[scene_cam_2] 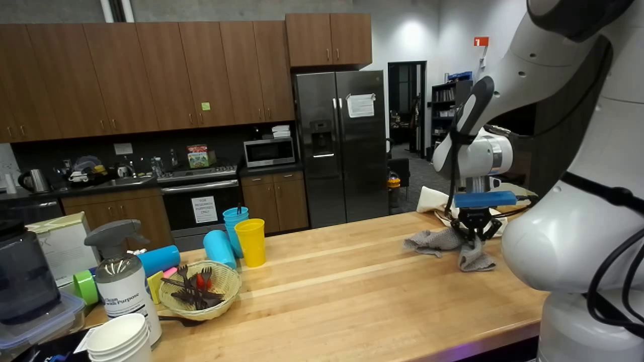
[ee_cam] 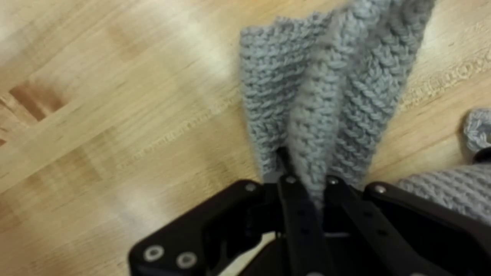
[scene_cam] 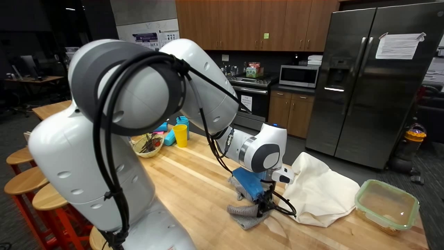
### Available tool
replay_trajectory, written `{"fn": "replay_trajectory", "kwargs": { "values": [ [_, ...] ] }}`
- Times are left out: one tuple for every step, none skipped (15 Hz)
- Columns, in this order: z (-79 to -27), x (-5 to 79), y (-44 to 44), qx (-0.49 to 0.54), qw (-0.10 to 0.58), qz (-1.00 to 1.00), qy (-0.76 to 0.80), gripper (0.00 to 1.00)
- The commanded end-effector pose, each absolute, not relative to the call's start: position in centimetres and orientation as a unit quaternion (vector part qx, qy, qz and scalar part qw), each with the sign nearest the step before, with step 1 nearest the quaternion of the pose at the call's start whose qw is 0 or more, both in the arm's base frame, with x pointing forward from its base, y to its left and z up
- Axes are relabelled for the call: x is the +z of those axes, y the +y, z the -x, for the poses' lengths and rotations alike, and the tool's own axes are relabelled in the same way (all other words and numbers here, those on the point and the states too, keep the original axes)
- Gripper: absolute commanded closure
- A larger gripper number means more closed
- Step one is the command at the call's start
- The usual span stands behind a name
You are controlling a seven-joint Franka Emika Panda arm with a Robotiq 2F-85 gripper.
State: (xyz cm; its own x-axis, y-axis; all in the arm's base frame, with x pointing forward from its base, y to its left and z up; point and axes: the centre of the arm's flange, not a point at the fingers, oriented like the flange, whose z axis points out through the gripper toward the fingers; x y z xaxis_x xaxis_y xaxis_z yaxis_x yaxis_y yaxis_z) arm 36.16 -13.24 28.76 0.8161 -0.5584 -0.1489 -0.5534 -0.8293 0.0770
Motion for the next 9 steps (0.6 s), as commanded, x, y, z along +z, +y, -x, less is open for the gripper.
{"fn": "replay_trajectory", "kwargs": {
  "values": [
    [-36.1, 31.7, -12.0, -0.058, 0.001, -0.956, -0.287, 0.99],
    [-36.0, 32.1, -11.9, -0.054, 0.0, -0.956, -0.287, 0.99],
    [-35.9, 32.6, -11.7, -0.049, -0.003, -0.956, -0.288, 0.99],
    [-35.7, 32.9, -11.6, -0.045, -0.004, -0.956, -0.29, 0.99],
    [-35.6, 33.2, -11.4, -0.041, -0.003, -0.956, -0.29, 0.99],
    [-35.5, 33.4, -11.0, -0.038, -0.001, -0.957, -0.289, 0.99],
    [-35.5, 33.5, -10.7, -0.035, 0.001, -0.957, -0.289, 0.99],
    [-35.5, 33.5, -10.5, -0.035, 0.002, -0.957, -0.288, 0.99],
    [-35.5, 33.4, -10.2, -0.036, 0.005, -0.957, -0.287, 0.99]
  ]
}}
